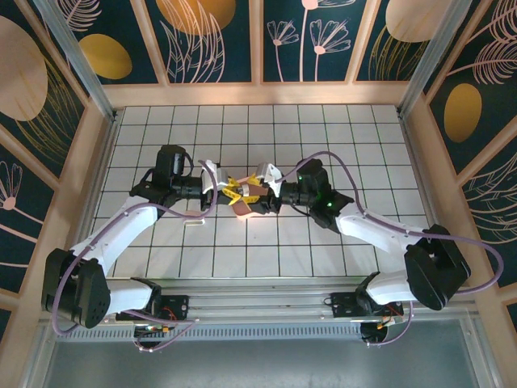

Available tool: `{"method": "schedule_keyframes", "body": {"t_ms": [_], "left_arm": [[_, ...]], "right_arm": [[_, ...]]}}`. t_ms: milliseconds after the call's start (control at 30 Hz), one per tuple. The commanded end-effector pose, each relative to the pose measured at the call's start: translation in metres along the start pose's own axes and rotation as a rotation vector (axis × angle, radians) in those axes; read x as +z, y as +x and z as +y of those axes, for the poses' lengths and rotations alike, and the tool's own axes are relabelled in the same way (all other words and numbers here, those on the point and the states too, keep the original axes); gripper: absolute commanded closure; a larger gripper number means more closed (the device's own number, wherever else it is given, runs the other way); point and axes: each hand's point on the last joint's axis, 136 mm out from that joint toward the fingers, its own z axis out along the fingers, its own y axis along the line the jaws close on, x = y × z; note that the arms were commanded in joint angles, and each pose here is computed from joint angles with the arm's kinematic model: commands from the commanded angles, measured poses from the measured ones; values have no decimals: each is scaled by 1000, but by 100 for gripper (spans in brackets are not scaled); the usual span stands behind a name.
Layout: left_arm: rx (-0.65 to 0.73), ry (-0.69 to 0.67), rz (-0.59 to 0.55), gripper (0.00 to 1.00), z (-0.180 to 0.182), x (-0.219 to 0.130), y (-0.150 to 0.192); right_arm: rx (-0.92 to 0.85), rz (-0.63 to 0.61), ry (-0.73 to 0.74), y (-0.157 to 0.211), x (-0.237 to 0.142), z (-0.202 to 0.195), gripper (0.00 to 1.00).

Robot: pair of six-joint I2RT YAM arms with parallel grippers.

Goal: Load the staples into the stapler

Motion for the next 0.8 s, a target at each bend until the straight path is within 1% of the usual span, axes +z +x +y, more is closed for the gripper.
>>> {"method": "schedule_keyframes", "body": {"t_ms": [0,133,267,333,433,567,600,633,667,767], "left_arm": [[93,0,-38,100,-4,-6,-14],[108,-5,-40,100,-4,-6,-15],[116,1,-45,100,-6,-7,-16],[119,1,-45,100,-7,-7,-16],[122,-1,-43,100,-7,-7,-14],[128,-4,-47,100,-7,-8,-16],[130,-8,-48,100,-6,-8,-16],[129,-13,-47,100,-5,-8,-16],[132,-24,-48,100,-4,-8,-17],[145,-57,-51,100,0,-9,-18]], "right_arm": [[69,-19,-30,-12,2,-3,44],[148,-33,12,-14,6,-12,45],[203,-12,99,-4,3,-30,47],[249,-17,133,2,-4,-40,47],[328,-55,180,7,-19,-55,49],[451,-71,266,23,-34,-77,51],[474,-69,259,26,-33,-75,51],[504,-72,280,30,-41,-84,51],[533,-75,271,31,-42,-84,50],[631,-98,220,25,-45,-77,44]]}}
